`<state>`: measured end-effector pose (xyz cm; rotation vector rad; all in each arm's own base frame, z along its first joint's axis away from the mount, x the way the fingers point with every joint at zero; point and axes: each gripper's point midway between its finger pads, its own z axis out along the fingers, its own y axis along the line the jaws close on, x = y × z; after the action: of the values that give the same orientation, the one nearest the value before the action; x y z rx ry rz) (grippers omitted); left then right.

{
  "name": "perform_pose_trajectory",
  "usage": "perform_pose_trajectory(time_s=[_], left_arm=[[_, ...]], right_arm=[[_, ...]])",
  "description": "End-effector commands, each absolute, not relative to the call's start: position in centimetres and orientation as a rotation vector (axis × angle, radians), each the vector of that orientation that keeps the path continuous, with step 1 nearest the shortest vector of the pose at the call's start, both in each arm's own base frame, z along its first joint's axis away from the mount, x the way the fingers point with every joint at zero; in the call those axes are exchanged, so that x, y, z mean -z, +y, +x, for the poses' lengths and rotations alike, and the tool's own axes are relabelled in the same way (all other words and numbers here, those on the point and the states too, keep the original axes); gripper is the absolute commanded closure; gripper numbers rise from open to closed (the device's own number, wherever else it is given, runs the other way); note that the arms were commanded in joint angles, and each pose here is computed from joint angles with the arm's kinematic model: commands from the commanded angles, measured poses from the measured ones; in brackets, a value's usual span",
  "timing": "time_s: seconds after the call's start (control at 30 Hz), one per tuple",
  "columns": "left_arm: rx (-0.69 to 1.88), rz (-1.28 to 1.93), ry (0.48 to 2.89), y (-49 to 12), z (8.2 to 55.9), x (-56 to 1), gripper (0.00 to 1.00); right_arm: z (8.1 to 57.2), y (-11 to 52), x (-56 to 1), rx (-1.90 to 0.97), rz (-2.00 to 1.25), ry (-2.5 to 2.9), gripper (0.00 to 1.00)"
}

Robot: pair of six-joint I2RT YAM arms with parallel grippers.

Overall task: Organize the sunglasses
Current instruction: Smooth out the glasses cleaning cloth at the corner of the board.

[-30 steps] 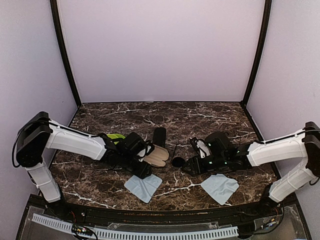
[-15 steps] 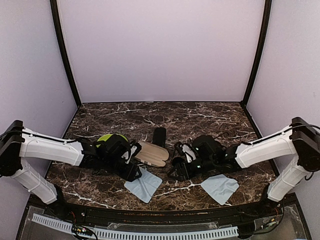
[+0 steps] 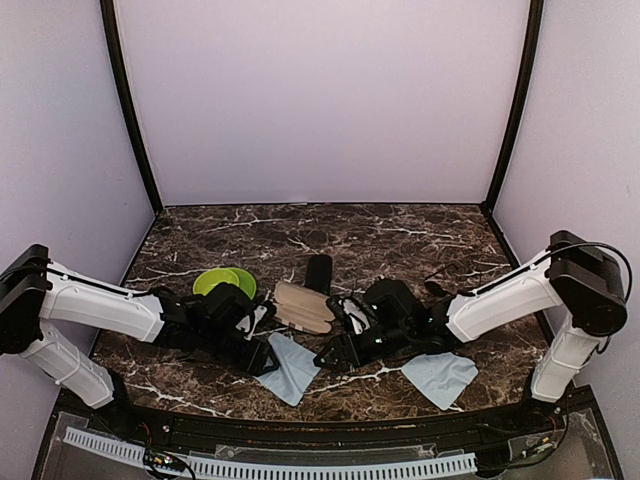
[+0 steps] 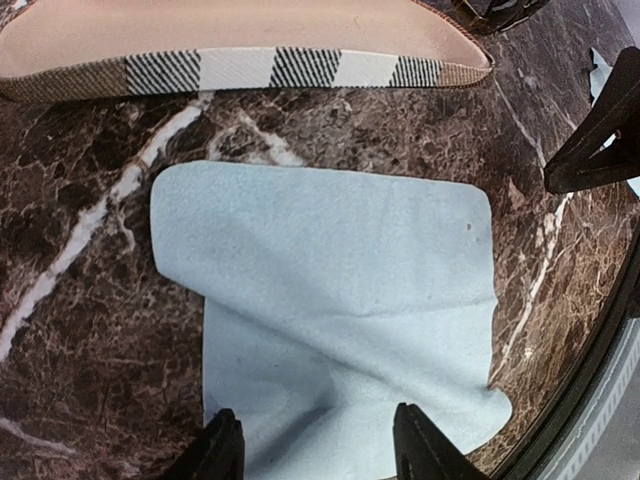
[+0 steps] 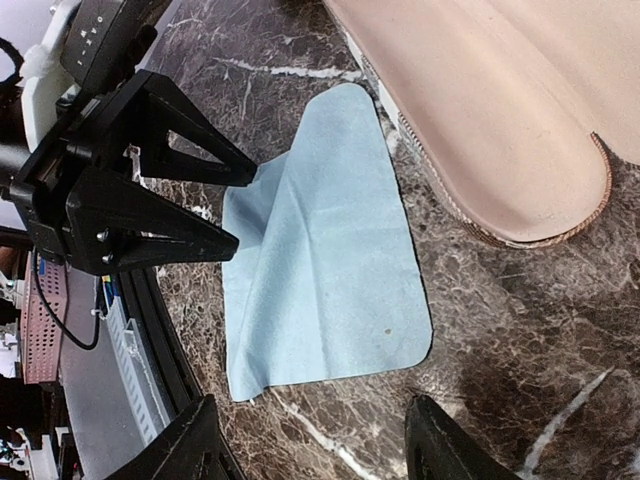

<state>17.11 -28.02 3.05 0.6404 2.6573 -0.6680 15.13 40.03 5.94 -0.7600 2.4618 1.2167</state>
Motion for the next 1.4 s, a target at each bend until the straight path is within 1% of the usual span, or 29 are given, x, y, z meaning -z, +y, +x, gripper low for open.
perform_pose_trajectory(time_s=[0.0, 0.47, 0.77, 1.07, 1.2, 1.37], left_arm=[[0.706, 0.633, 2.667, -28.1, 16.7, -3.1, 0.47], [0.666, 0.634, 2.784, -26.2, 14.4, -1.7, 0.47], [0.520, 0.709, 2.888, -24.7, 11.4, -1.3, 0.47], [0.388, 0.751, 2.904, -23.9, 10.7, -1.5, 0.47], [0.395, 0.820, 2.896, -24.7, 10.1, -1.9, 0.47], [0.491, 0.905, 2.886, -26.2, 9.2, -2.6, 0.48]], right_arm=[[15.3, 41.1, -7.3, -1.259, -0.759, 2.404, 0.36], [15.9, 40.6, -7.5, -1.177, -0.777, 2.402, 0.36], [16.4, 40.2, -7.6, -1.127, -0.775, 2.402, 0.36], [16.6, 40.1, -7.7, -1.098, -0.794, 2.400, 0.35], [16.7, 40.0, -7.7, -1.080, -0.800, 2.406, 0.35], [16.9, 40.1, -7.7, -1.065, -0.808, 2.409, 0.35]])
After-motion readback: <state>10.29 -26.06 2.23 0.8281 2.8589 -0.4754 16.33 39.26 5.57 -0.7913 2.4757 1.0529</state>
